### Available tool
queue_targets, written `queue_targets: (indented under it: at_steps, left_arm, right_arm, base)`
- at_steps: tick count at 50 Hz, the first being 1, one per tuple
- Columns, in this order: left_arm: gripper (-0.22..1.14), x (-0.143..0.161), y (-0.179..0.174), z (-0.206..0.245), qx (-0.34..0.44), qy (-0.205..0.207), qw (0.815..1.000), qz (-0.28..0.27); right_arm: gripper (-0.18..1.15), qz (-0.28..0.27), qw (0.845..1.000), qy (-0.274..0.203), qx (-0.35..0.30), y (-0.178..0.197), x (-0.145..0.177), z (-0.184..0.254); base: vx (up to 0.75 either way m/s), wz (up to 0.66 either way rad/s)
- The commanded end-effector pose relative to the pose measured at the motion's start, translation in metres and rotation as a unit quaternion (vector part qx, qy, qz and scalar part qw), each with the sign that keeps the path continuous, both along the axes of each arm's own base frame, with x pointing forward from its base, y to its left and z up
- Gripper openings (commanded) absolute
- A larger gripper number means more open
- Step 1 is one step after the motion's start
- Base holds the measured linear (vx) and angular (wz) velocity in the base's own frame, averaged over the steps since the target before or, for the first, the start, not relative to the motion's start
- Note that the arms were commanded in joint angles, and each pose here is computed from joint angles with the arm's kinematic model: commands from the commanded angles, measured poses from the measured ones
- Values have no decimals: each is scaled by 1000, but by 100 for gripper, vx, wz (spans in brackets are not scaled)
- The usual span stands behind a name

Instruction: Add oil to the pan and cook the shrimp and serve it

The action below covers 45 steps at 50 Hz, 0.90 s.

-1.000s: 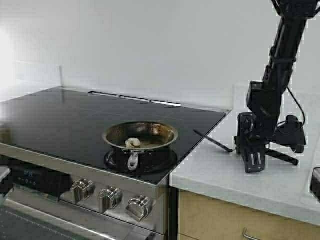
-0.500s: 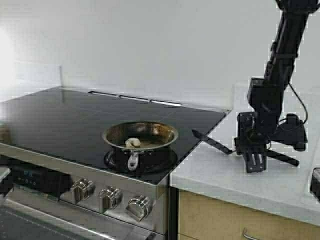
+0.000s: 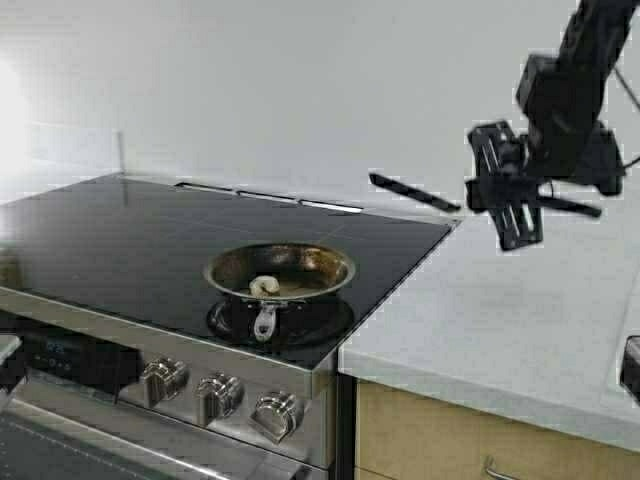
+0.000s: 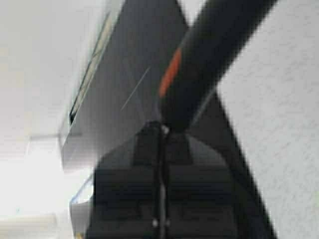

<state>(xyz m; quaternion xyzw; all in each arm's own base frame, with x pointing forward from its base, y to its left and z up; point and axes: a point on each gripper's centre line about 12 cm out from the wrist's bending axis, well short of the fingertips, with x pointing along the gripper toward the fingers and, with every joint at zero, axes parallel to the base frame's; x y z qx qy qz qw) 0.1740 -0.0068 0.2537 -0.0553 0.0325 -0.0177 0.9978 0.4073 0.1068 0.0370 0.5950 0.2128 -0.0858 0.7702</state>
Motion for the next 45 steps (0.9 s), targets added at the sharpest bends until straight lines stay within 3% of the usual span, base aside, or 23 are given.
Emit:
queue_targets:
  at_steps: [1, 4, 6, 12, 25, 45]
  left_arm:
    - [78, 11, -5, 3, 1, 32, 999, -12]
    - [106, 18, -7, -2, 1, 53, 998, -17]
    - [112, 23, -10, -6, 2, 67, 997, -24]
    - [98, 38, -18, -18, 3, 112, 993, -37]
    - [101, 50, -27, -43, -61, 187, 980, -34]
    - [101, 75, -75, -114, -66, 203, 973, -87]
  right_arm:
    - [7, 17, 998, -53, -8, 4, -7, 39]
    - [7, 24, 998, -60, -17, 6, -12, 45]
    - [7, 27, 997, -66, -19, 6, -16, 51]
    - [7, 42, 996, -80, -24, 14, -22, 63]
    - [7, 70, 990, -108, -55, 27, -27, 81]
    - [7, 70, 989, -107, -70, 22, -35, 77]
  base:
    - [0, 0]
    - [0, 0]
    - [0, 0]
    - [0, 0]
    - [0, 0]
    - [0, 0]
